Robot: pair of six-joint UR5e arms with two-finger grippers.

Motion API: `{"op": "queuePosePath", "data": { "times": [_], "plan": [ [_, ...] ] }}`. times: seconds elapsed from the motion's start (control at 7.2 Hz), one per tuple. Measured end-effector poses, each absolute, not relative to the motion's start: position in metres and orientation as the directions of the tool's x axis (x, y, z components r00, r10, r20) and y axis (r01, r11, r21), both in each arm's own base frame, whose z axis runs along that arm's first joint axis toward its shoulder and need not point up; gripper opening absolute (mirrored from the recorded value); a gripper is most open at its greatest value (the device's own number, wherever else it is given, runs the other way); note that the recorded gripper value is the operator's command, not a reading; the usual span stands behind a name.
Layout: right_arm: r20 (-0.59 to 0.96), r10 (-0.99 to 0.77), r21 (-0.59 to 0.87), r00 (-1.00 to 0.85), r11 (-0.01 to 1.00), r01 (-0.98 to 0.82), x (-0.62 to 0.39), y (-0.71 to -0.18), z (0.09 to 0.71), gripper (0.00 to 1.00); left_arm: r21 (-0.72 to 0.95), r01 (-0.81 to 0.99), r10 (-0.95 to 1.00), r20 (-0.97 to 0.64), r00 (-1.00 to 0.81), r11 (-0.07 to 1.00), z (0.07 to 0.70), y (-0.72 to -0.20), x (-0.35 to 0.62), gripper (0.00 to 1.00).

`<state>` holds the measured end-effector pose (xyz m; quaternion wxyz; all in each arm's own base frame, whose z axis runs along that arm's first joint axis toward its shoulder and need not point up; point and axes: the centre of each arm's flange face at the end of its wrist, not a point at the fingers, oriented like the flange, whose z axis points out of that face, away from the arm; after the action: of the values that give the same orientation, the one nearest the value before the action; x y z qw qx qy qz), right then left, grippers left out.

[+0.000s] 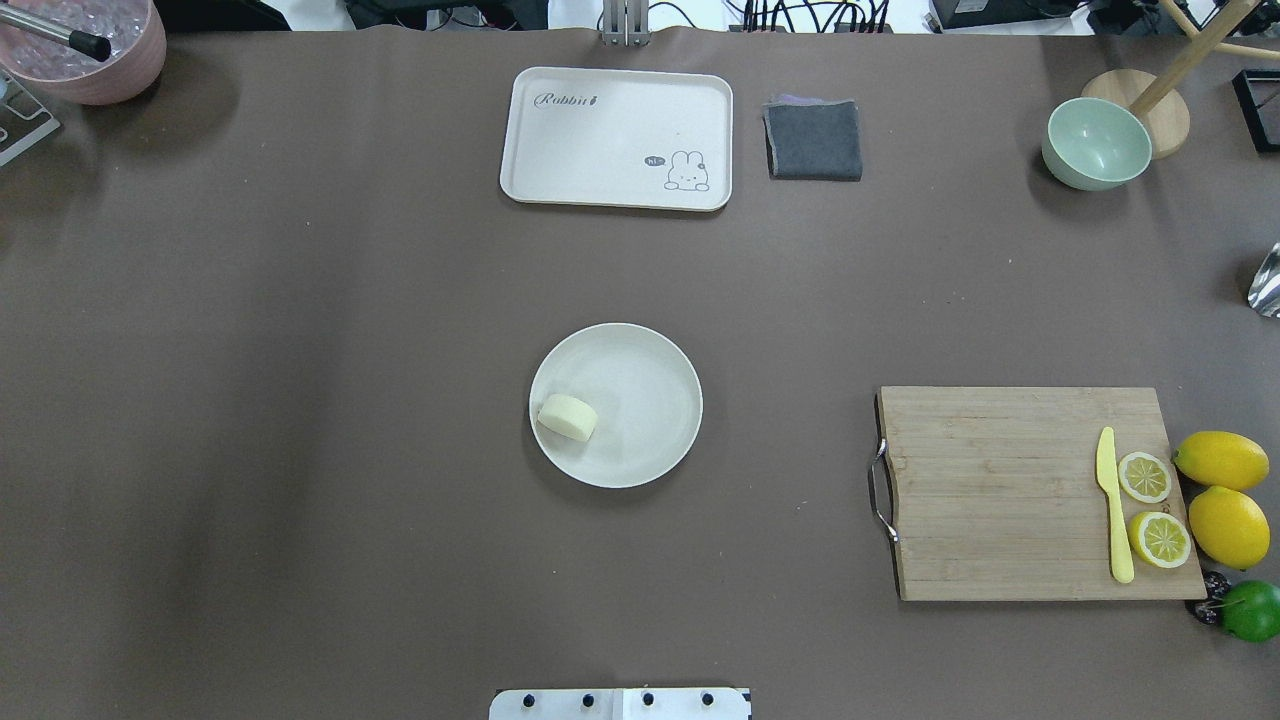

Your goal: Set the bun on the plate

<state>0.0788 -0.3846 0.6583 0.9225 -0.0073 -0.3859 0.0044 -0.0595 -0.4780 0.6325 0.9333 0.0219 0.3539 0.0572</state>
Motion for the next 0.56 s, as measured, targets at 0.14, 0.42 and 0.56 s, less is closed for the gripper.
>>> {"op": "queuePosePath", "data": {
  "times": [0.14, 0.42, 0.56],
  "plan": [
    [0.712, 0.013, -0.015, 0.702, 1.0, -0.003, 0.0788, -0.3853, 0.6576, 1.0, 0.084, -0.092, 0.124, -0.657, 0.743, 0.992, 0.6316, -0.4783, -0.0596, 0.98],
    [0.71, 0.011, -0.013, 0.705, 1.0, -0.002, 0.0791, -0.3865, 0.6568, 1.0, 0.085, -0.091, 0.124, -0.657, 0.743, 0.992, 0.6306, -0.4789, -0.0595, 0.98],
    [0.709, 0.01, -0.012, 0.706, 1.0, -0.002, 0.0792, -0.387, 0.6567, 1.0, 0.086, -0.09, 0.124, -0.658, 0.743, 0.992, 0.63, -0.4792, -0.0595, 0.98]
  ]
}}
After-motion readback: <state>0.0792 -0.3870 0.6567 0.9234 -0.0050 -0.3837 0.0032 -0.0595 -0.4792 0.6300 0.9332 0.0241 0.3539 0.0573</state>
